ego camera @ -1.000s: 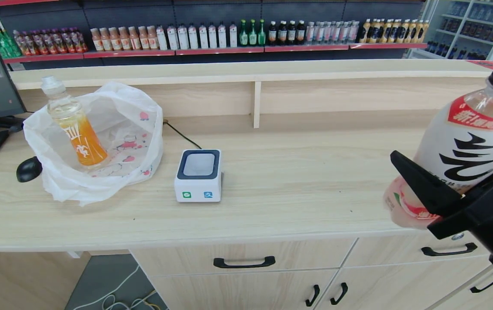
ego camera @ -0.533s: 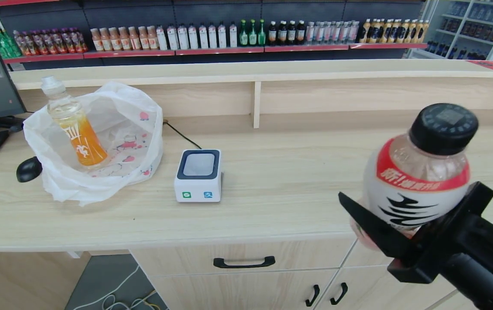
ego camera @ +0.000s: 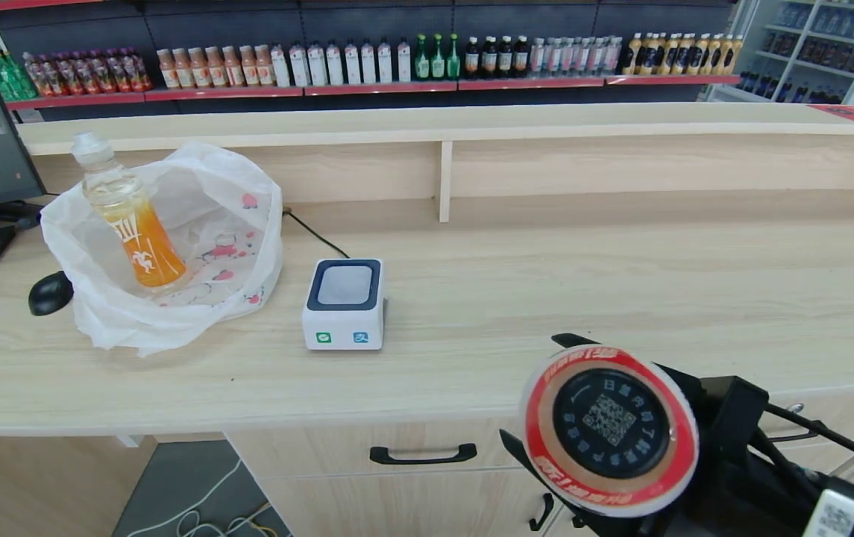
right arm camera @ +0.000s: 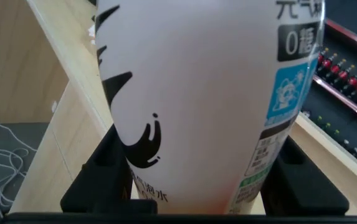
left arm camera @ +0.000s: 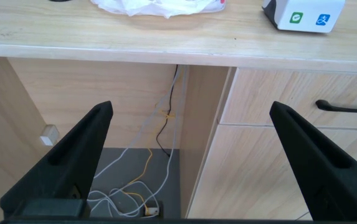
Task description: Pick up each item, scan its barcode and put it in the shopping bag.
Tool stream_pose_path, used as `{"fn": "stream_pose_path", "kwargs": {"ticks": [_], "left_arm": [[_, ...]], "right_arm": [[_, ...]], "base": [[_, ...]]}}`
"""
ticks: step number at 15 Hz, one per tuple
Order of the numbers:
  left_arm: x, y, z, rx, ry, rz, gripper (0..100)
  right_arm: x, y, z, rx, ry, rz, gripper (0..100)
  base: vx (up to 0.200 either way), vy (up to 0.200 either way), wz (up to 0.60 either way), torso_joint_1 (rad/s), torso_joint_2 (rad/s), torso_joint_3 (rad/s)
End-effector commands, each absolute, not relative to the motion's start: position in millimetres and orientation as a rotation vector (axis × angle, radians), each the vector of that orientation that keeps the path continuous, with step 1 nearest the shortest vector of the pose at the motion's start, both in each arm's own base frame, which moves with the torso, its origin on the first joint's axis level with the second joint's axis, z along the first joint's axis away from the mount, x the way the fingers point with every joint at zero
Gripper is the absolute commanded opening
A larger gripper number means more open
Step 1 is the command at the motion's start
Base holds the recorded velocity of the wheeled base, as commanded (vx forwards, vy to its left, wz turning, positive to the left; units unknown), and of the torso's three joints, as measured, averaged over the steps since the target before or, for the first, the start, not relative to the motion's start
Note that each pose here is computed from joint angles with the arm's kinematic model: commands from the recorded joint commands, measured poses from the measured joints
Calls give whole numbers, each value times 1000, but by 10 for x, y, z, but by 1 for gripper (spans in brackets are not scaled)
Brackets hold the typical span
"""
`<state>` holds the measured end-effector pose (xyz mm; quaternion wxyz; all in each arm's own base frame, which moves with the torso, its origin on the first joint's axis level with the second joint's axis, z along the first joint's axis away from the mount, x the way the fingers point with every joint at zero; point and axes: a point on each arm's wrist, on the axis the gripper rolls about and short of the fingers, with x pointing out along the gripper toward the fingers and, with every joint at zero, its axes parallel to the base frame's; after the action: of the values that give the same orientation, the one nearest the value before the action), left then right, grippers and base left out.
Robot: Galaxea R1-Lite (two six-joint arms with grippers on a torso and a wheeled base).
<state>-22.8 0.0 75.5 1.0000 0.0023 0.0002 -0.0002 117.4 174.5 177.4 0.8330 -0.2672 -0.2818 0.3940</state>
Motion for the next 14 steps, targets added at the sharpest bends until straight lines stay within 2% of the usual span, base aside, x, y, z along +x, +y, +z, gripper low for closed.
{"fn": "stream_pose_path", "kwargs": {"ticks": [1, 5, 8, 14], "left_arm": [[-228, 0, 755, 5, 0, 0, 100], [-228, 0, 755, 5, 0, 0, 100], [-228, 0, 755, 5, 0, 0, 100], [-228, 0, 755, 5, 0, 0, 100]], "right_arm": [[1191, 1798, 1814, -573, -636, 850, 0], [1134, 1774, 1776, -736, -796, 949, 0], [1174, 1764, 1776, -916, -892, 863, 0], [1180, 1775, 1799, -1105, -1025, 777, 0]], "base": [[0, 0, 0, 0, 0, 0], [0, 0, 0, 0, 0, 0], [0, 0, 0, 0, 0, 0], [0, 0, 0, 0, 0, 0]]}}
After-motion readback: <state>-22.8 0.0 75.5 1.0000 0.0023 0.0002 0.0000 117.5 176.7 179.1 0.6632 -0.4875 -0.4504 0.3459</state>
